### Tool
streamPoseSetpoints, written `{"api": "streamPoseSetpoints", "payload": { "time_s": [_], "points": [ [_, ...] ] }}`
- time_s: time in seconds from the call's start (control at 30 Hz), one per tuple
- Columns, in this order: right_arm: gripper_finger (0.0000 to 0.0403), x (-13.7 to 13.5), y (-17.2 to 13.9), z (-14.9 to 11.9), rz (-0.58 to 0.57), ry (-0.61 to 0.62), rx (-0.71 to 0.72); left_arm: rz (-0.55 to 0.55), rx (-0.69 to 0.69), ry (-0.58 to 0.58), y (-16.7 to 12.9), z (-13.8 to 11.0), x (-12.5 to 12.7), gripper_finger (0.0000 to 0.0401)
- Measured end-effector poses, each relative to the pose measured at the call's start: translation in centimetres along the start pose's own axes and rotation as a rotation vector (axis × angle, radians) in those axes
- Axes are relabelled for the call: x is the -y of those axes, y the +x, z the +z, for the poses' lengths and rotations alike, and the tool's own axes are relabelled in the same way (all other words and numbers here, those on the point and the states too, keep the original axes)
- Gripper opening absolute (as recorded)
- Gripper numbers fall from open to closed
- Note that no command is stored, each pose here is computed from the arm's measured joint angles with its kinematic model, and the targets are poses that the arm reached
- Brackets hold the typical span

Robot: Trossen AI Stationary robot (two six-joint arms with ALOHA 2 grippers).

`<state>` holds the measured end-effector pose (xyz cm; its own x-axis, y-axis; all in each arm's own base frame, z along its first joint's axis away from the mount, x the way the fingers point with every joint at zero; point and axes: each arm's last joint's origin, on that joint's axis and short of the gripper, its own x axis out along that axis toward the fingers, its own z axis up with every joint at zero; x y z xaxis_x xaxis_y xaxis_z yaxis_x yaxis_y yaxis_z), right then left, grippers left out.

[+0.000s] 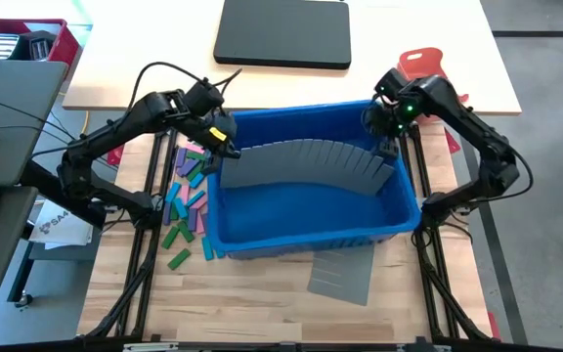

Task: Sort blocks
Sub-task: Insert the bin divider into the blue bin

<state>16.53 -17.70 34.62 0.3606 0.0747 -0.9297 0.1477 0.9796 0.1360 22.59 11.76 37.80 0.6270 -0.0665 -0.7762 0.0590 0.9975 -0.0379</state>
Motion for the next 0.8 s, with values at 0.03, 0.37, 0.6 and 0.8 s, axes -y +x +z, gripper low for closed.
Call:
{"api": "streamPoseSetpoints", "payload": {
  "time_s": [0.03,0.37,0.6,0.8],
  "points": [
    [0.0261,0.0,0.1,0.1,0.006,-0.001,-0.003,0.012,-0.02,0.007,0.0,-0.1,0.0,0.0001],
    [0.0261,-1.1,2.5,0.3,-0.006,-0.037,-0.14,0.104,-0.141,0.082,-0.2,-1.1,-0.4,0.0001],
    [0.0259,-2.4,6.9,-0.5,0.107,-0.039,-0.202,0.178,-0.174,0.106,-0.7,-1.7,-1.8,0.0001],
    [0.0255,-3.4,8.6,-0.5,0.068,-0.062,-0.25,0.211,-0.181,0.064,-1.1,-2.2,-2.7,0.0001]
  ]
}}
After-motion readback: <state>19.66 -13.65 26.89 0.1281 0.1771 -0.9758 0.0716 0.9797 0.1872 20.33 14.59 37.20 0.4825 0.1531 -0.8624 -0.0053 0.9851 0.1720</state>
